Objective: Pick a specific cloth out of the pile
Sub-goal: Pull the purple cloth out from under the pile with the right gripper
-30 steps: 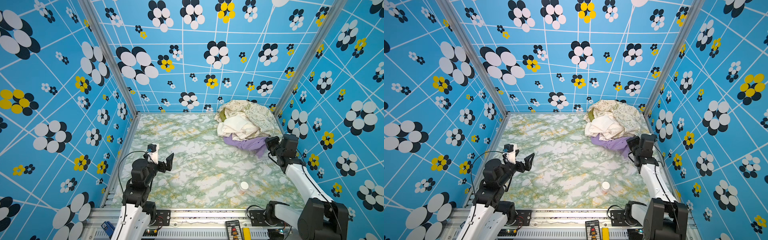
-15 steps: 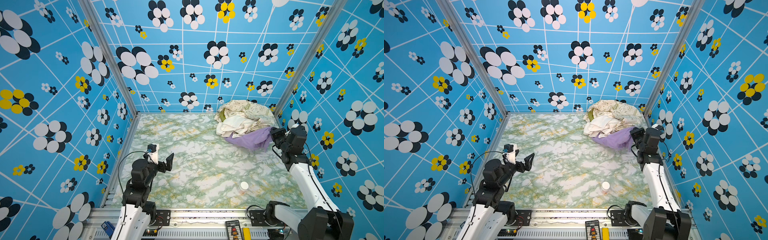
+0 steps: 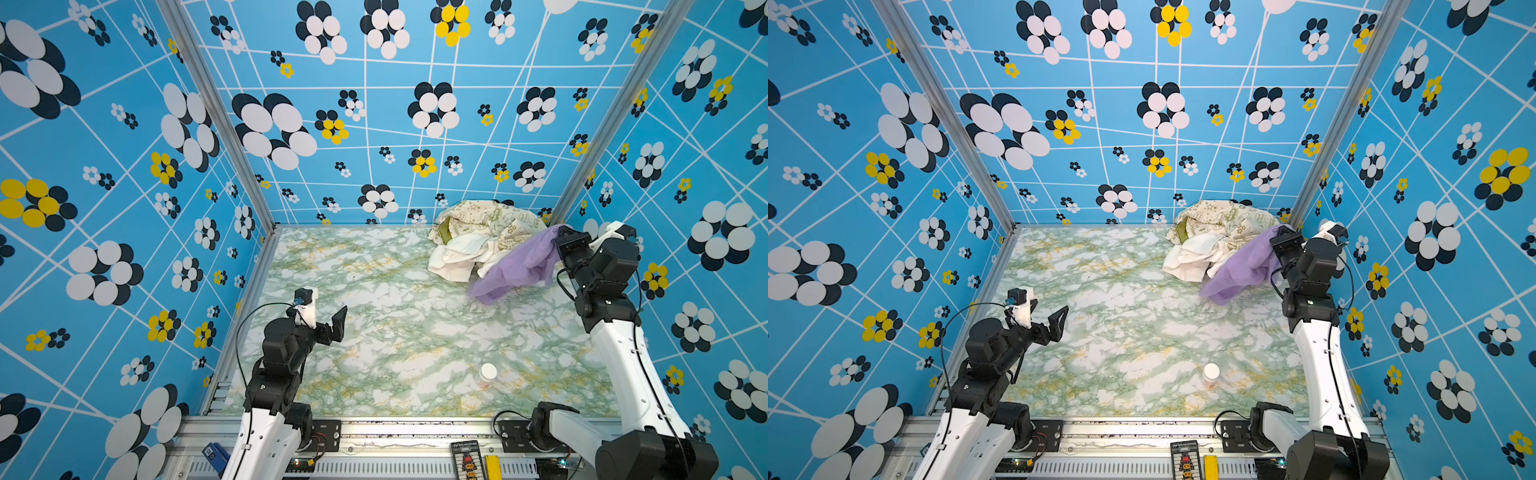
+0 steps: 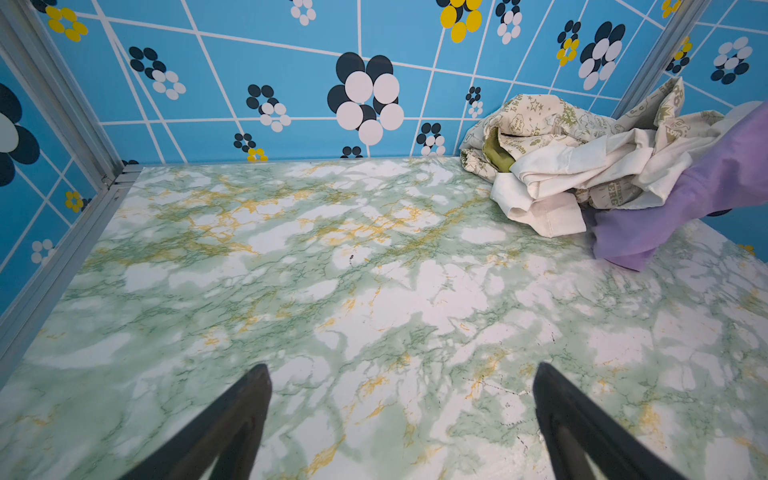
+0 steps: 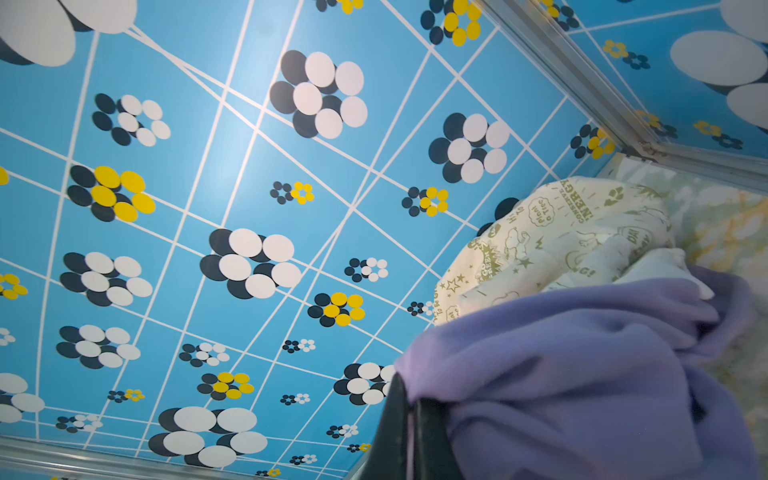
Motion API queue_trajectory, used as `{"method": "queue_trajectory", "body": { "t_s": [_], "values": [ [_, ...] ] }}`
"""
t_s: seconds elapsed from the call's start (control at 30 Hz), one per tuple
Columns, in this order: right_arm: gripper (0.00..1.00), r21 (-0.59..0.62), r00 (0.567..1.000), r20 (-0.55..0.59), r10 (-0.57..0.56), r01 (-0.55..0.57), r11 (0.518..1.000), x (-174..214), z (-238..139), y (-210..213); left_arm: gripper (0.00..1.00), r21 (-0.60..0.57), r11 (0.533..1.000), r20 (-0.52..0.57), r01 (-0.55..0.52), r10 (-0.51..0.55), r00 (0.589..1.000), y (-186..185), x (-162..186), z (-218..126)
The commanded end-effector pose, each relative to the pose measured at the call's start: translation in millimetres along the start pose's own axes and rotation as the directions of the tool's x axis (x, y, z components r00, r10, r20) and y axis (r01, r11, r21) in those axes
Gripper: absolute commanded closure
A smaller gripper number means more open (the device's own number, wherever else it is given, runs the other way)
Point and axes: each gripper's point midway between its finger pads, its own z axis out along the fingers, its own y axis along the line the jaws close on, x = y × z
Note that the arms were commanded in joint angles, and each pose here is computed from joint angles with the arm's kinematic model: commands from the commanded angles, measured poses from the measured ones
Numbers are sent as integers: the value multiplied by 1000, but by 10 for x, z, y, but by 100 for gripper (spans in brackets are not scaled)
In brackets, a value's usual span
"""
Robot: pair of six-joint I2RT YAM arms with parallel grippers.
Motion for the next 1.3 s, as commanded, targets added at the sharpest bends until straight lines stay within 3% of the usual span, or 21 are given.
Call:
{"method": "queue_trajectory", "body": {
  "t_s": [0.0, 0.63, 1.1, 1.27],
  "values": [
    [100, -120, 994, 98, -49, 61, 991, -333, -61, 454, 1, -6, 1000, -4, -10, 10, 1000, 5, 47, -8],
    [100, -231, 984, 70, -166, 178, 956, -350, -56, 936, 1, -15, 1000, 0, -11, 11, 1000, 17, 40, -17],
    [100, -397, 939, -22, -342, 306, 865, 81, -51, 1682, 1, -27, 1000, 7, -10, 11, 1000, 35, 28, -29],
    [100, -470, 905, -80, -419, 336, 816, 385, -46, 1918, 1, -30, 1000, 9, -11, 11, 1000, 38, 22, -33]
  ]
}}
